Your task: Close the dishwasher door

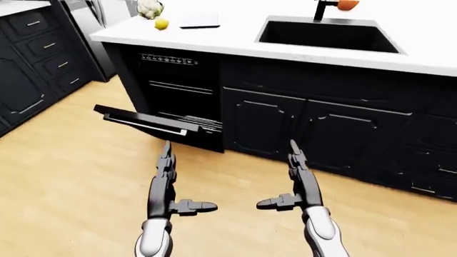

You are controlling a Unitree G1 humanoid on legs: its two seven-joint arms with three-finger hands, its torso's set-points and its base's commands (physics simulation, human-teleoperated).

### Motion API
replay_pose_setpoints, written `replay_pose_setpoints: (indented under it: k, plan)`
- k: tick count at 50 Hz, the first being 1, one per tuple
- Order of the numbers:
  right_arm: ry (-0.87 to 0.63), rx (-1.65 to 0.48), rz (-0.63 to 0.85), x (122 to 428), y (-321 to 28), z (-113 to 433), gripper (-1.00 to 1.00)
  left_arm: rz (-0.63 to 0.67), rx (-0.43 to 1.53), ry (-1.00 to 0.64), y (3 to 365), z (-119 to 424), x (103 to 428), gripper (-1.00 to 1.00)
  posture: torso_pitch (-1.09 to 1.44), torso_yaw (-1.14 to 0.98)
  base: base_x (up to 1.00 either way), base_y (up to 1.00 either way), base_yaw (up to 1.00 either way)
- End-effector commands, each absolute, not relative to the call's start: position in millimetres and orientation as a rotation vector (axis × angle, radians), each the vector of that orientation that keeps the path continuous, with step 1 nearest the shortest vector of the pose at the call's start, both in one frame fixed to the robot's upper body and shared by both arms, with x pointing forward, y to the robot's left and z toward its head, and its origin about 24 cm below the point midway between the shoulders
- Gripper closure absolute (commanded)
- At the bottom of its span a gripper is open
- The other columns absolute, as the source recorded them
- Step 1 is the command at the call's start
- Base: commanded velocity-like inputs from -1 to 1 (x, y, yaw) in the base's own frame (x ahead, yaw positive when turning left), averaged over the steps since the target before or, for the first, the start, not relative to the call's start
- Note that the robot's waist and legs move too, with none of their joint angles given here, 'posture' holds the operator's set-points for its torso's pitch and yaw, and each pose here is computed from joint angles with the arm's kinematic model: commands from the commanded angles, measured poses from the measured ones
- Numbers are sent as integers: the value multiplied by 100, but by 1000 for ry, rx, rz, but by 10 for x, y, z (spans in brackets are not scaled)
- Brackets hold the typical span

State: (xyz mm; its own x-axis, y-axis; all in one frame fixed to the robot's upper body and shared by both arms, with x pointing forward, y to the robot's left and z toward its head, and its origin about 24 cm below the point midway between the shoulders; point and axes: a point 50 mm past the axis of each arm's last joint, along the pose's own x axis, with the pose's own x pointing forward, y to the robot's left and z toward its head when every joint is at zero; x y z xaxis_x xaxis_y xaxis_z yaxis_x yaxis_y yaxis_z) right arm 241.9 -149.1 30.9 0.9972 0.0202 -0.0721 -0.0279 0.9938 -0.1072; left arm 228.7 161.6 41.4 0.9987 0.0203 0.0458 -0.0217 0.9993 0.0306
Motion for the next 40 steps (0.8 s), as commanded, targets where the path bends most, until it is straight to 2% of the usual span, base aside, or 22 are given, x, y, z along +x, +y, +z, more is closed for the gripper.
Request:
replay_pose_setpoints:
  k: [1, 40]
  plan:
    - [-14, -103, 40, 2454, -1444, 467, -100, 29, 38, -117, 1639, 544, 2300, -100, 0, 0, 0, 0, 69]
    - [-14, -100, 48, 2437, -1438, 478, -100, 33, 41, -125, 1634, 552, 2268, -100, 0, 0, 0, 0, 68]
